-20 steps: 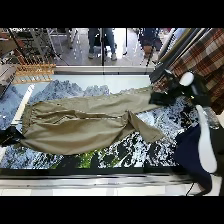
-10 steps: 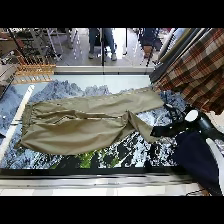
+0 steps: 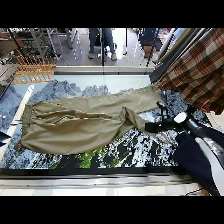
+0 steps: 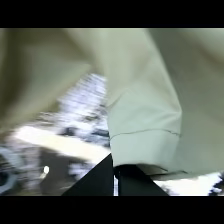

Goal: Fold the clothes and pants, and hang the long-sleeved shirts on hangers.

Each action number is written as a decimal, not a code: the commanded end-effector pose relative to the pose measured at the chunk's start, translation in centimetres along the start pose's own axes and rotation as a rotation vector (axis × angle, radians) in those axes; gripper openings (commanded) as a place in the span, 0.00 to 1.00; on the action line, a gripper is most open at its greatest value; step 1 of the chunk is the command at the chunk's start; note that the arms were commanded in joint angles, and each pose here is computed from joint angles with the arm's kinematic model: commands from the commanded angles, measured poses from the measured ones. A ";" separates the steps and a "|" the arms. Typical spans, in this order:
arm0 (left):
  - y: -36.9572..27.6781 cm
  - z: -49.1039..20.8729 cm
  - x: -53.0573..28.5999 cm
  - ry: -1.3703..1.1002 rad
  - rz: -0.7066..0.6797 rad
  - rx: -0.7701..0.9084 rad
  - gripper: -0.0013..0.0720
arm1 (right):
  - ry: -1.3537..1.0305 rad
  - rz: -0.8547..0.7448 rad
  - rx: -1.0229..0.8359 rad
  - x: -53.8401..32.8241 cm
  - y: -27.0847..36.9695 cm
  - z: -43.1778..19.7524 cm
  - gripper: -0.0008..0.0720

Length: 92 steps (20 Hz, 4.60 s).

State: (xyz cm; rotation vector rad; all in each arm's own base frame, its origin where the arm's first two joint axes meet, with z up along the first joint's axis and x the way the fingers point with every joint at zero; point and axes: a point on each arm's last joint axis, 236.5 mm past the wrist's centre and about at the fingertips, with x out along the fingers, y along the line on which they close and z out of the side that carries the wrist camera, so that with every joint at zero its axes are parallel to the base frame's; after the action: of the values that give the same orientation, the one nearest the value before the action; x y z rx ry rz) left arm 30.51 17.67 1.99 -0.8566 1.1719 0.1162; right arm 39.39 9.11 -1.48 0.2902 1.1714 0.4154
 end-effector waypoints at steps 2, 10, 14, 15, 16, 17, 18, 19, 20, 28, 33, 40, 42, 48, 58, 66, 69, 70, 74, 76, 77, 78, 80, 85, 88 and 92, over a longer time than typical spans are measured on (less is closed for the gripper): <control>0.8 -1.4 2.2 0.020 -0.022 -0.049 0.60 | -0.111 0.160 -0.277 -11.3 13.7 0.5 0.03; 1.3 -1.1 2.9 -0.005 -0.014 -0.049 0.60 | -0.644 -0.270 -0.144 -22.7 5.6 12.2 0.03; 1.7 -1.3 2.8 0.001 0.001 -0.061 0.60 | -0.387 -0.405 0.091 -10.6 -11.9 12.6 0.04; 2.4 -1.5 2.8 0.012 0.030 -0.068 0.60 | -0.346 -0.406 0.178 -8.5 -15.6 11.5 0.30; 3.4 -1.9 2.8 0.026 0.072 -0.074 0.60 | -0.299 -0.378 0.273 -7.2 -18.1 9.8 0.68; 4.3 -2.3 2.7 0.039 0.111 -0.083 0.60 | -0.251 -0.325 0.369 -6.5 -19.6 8.0 0.81; 5.0 -2.4 2.7 0.043 0.140 -0.095 0.61 | -0.209 -0.265 0.405 -6.4 -19.9 6.5 0.81; 5.3 -2.5 2.8 0.041 0.146 -0.104 0.64 | -0.176 -0.207 0.427 -6.7 -20.0 5.0 0.81; 5.5 -2.5 3.1 0.034 0.148 -0.125 0.64 | -0.150 -0.157 0.448 -7.0 -19.8 3.6 0.81; 5.6 -1.3 5.7 -0.133 0.087 -0.239 0.64 | 0.066 -0.075 0.211 -4.9 -13.3 -4.8 0.75; 6.6 1.3 6.2 -0.293 0.069 -0.375 0.64 | 0.079 -0.246 -0.126 -2.0 -10.4 -2.2 0.75; 6.5 1.4 9.3 -0.258 -0.027 -0.508 0.59 | 0.106 -0.415 -0.462 4.0 -6.8 0.2 0.75; 6.4 1.7 9.4 -0.267 -0.038 -0.516 0.28 | 0.130 -0.463 -0.427 5.5 -7.9 0.4 0.72; 5.7 2.2 9.2 -0.281 -0.079 -0.546 0.05 | 0.179 -0.580 -0.372 6.4 -11.2 1.5 0.59; 3.7 5.4 5.5 -0.374 -0.139 -0.453 0.04 | 0.040 -0.615 -0.288 1.8 -9.1 6.4 0.03; -7.5 16.7 -13.3 -0.743 -0.274 -0.128 0.04 | -0.547 -0.422 -0.164 -13.6 3.1 23.4 0.03; -8.1 17.3 -18.4 -0.809 -0.132 0.022 0.04 | -0.566 -0.449 -0.131 -18.7 2.7 23.3 0.03; -6.4 16.9 -18.9 -0.796 -0.032 0.050 0.04 | -0.512 -0.469 -0.120 -19.1 1.6 21.9 0.03; 1.1 14.6 -17.3 -0.649 0.214 0.102 0.04 | -0.215 -0.456 -0.233 -16.2 -0.9 14.8 0.03; 3.1 12.8 -14.6 -0.552 0.244 0.185 0.04 | -0.119 -0.404 -0.219 -12.9 -1.5 10.8 0.03; 4.2 11.7 -13.1 -0.496 0.254 0.205 0.04 | -0.073 -0.383 -0.201 -11.0 -2.0 8.3 0.03; 5.2 10.5 -11.8 -0.446 0.256 0.221 0.04 | -0.041 -0.358 -0.193 -9.4 -2.3 6.0 0.03; 7.1 8.1 -9.7 -0.358 0.243 0.240 0.04 | -0.005 -0.333 -0.171 -7.5 -2.7 1.7 0.03; 9.1 3.9 -9.0 -0.213 0.211 0.412 0.04 | 0.107 -0.291 -0.157 -7.7 -1.7 -5.7 0.03; 10.8 2.7 -9.2 -0.154 0.268 0.446 0.04 | 0.280 -0.196 -0.131 -6.5 -0.5 -11.0 0.03; 13.7 0.2 -8.6 -0.013 0.326 0.429 0.05 | 0.429 -0.167 -0.074 -4.7 -1.2 -16.7 0.03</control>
State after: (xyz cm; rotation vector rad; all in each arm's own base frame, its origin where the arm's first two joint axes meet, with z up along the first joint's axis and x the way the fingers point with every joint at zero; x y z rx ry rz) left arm 22.68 30.37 3.59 -0.3083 1.1440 0.1582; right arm 26.27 5.26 -2.09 0.0004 1.4649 0.3431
